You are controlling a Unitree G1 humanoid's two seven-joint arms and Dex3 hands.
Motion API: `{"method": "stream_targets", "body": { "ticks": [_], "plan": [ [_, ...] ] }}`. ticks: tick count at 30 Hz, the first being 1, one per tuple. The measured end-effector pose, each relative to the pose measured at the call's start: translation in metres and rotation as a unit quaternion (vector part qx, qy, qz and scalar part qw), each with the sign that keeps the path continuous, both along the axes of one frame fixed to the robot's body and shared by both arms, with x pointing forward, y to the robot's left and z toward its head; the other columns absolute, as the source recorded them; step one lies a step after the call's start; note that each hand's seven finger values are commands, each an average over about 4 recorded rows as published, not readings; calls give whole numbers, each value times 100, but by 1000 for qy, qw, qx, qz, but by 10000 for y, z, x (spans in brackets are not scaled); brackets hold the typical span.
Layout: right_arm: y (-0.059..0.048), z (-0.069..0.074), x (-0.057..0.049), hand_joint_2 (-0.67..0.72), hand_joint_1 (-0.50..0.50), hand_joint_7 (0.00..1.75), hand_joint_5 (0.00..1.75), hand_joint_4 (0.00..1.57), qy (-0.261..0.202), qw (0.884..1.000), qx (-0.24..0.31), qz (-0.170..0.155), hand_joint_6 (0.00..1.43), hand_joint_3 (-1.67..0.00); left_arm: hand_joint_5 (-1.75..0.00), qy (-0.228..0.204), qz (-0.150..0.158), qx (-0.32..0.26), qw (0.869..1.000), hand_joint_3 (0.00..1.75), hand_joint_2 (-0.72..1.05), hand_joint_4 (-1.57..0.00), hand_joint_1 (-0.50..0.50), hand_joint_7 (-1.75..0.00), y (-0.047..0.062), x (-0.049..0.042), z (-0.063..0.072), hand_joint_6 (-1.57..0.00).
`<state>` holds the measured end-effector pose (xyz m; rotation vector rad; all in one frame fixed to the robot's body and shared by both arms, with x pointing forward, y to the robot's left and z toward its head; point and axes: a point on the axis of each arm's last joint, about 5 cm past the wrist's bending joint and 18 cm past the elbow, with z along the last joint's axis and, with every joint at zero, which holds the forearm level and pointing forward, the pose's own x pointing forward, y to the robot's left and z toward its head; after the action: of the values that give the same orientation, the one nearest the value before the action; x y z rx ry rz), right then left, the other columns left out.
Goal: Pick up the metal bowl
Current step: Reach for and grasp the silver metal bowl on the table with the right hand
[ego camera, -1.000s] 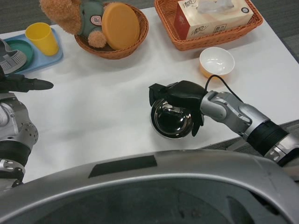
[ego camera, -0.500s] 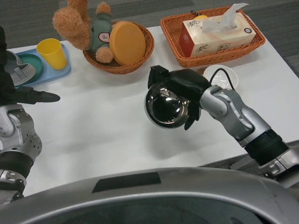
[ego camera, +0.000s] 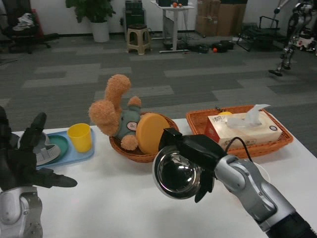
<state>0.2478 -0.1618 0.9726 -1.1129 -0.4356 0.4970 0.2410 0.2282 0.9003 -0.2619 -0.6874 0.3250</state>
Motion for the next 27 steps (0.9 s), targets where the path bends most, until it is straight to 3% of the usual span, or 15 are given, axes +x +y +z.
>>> {"method": "stream_targets", "body": {
  "ticks": [16, 20, 27],
  "plan": [
    [40, -96, 49, -41, -46, 168, 155, 146, 30, 1000, 6, 6, 34, -71, -10, 0, -1, 1, 1000, 9, -72, -71, -50, -7, -5, -1, -3, -16],
    [58, -110, 44, -48, -46, 168, 155, 146, 34, 999, 6, 11, 34, -71, -10, 1, -1, 1, 1000, 9, -72, -71, -50, -7, -5, -1, -3, -16],
    [83, -142, 44, -41, -46, 168, 155, 146, 42, 999, 9, 15, 34, -71, -10, 1, -2, 1, 1000, 9, -72, -71, -48, -7, -7, -1, -4, -16]
  ]
}}
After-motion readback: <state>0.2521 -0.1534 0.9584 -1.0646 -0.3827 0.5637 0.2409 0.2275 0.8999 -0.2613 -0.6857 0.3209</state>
